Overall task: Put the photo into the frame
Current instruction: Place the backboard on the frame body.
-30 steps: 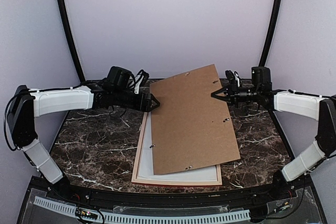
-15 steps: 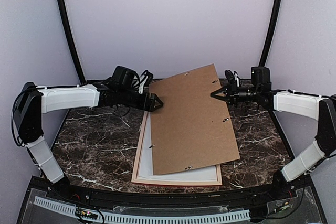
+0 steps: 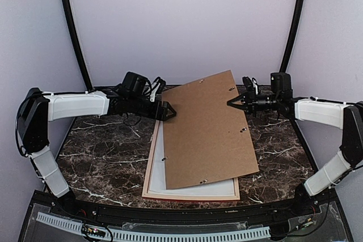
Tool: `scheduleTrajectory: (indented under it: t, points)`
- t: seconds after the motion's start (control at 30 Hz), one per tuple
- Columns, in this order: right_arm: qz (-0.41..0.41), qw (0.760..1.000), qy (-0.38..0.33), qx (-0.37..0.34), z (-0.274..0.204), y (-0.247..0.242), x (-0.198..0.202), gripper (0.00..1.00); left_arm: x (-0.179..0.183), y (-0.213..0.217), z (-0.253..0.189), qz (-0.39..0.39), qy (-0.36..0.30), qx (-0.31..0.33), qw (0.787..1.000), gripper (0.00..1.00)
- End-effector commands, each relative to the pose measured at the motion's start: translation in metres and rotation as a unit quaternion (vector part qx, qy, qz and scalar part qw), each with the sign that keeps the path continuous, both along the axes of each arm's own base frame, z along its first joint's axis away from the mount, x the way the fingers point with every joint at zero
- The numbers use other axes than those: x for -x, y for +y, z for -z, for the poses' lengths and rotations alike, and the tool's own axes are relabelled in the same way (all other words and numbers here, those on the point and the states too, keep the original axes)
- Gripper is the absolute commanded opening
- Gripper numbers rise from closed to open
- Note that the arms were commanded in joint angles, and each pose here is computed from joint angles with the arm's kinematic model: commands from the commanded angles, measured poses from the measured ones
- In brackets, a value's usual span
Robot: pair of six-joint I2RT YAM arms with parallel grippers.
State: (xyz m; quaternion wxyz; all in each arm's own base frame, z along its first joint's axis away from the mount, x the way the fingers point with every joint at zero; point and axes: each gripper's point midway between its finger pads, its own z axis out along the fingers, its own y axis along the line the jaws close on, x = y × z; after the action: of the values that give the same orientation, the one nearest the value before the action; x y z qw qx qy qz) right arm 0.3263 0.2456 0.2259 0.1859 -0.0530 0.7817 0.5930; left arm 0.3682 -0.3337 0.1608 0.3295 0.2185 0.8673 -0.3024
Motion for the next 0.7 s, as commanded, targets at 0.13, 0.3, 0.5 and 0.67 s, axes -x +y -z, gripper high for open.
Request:
scheduleTrajectory:
  t: [0.13,0.3,0.5,0.67]
  points:
    - [-0.022,0.999,-0.038,-0.024,-0.023,0.008,-0.002,0.0,0.018,-0.009,-0.006,0.028,0.022,0.043,0.998,0.75]
    - [-0.021,0.999,-0.038,-0.024,-0.023,0.008,-0.003,0.0,0.023,-0.008,0.0,0.03,0.035,0.048,0.998,0.74]
    - [-0.022,0.999,-0.039,-0.023,-0.022,0.009,-0.005,0.0,0.029,-0.005,0.007,0.028,0.047,0.046,0.997,0.73]
    - [-0.021,0.999,-0.039,-0.02,-0.021,0.009,-0.008,0.0,0.032,-0.002,0.005,0.025,0.045,0.047,0.998,0.73]
